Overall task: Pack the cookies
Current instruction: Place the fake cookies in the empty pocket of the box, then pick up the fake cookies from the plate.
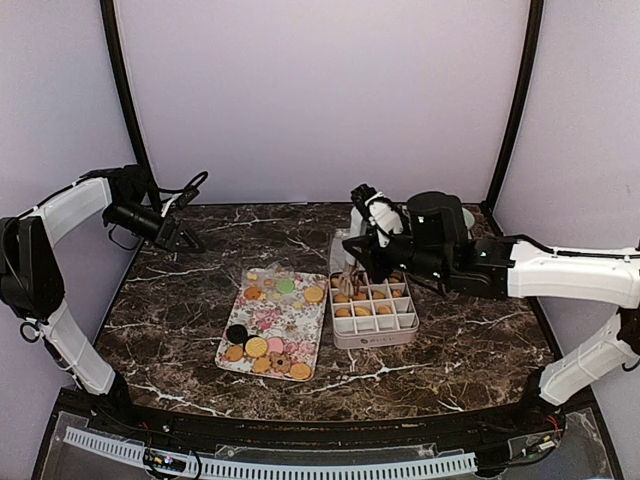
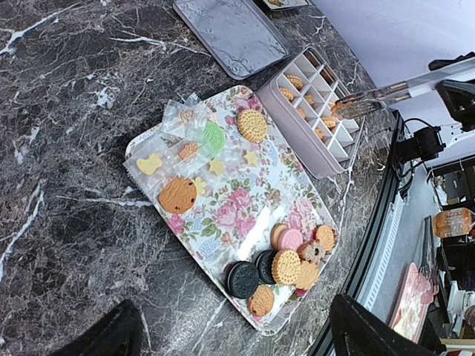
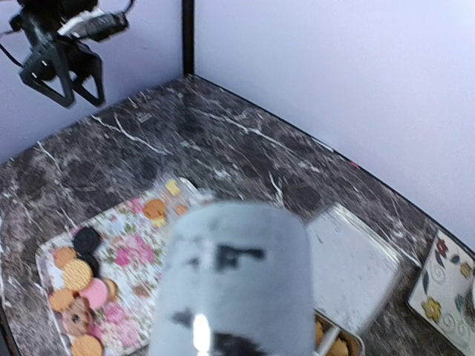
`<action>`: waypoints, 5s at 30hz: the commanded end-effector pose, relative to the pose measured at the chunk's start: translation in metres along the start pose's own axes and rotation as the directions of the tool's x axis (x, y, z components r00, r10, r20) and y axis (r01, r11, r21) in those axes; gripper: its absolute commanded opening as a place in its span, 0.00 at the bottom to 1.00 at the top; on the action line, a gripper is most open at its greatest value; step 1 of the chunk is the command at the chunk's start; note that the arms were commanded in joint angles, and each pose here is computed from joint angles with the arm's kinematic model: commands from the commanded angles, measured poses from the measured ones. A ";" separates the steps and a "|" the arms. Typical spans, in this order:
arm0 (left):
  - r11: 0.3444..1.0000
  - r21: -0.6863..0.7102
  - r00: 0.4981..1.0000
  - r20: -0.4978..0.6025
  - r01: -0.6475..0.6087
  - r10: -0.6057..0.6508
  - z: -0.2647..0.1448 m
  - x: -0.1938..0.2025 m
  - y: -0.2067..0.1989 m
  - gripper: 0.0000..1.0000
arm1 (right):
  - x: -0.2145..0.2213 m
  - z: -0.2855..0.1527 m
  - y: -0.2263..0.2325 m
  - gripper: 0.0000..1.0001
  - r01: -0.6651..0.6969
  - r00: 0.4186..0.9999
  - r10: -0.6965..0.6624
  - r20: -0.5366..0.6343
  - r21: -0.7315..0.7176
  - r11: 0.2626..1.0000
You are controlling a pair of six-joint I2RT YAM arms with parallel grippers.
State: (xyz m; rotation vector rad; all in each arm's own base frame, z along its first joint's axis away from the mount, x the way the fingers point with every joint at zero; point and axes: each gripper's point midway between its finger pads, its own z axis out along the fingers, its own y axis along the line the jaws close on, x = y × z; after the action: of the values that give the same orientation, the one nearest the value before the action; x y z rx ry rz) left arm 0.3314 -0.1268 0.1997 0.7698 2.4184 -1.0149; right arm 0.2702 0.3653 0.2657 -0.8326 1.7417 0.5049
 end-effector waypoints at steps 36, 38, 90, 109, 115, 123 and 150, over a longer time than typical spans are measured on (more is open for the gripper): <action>1.000 0.018 1.000 0.015 0.001 -0.001 -0.004 0.003 -0.010 0.90 | 0.038 -0.073 -0.085 0.39 0.030 0.995 -0.003 -0.097 0.277 0.960; 1.000 0.020 1.000 0.016 0.003 -0.004 -0.004 0.003 -0.010 0.90 | 0.024 -0.075 -0.082 0.40 0.022 0.998 -0.005 -0.065 0.256 0.967; 1.000 0.009 1.000 0.006 -0.003 0.003 -0.007 0.006 -0.012 0.90 | -0.010 0.049 0.216 0.39 0.128 0.991 -0.132 0.026 -0.467 0.875; 1.000 0.006 1.000 -0.002 0.000 0.000 -0.005 0.010 -0.011 0.90 | 0.037 0.081 0.213 0.39 0.121 0.984 -0.166 -0.062 -0.446 0.887; 1.000 0.003 1.000 0.000 0.000 0.000 -0.006 0.009 -0.011 0.90 | 0.035 0.093 0.200 0.43 0.172 0.979 -0.200 -0.041 -0.359 0.917; 1.000 0.004 1.000 -0.001 -0.003 0.003 -0.006 0.009 -0.011 0.90 | 0.055 0.092 0.207 0.39 0.181 0.971 -0.228 -0.078 -0.389 0.904; 1.000 0.007 1.000 0.002 -0.007 0.007 -0.007 0.007 -0.013 0.90 | -0.033 0.045 0.154 0.08 0.146 0.989 -0.129 0.078 -0.287 0.947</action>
State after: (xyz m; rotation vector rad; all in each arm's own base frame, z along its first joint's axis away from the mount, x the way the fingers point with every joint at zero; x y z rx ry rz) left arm 0.3238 -0.1264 0.1975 0.7663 2.4319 -1.0191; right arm 0.1741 0.5292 0.2043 -1.2777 1.6431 0.6465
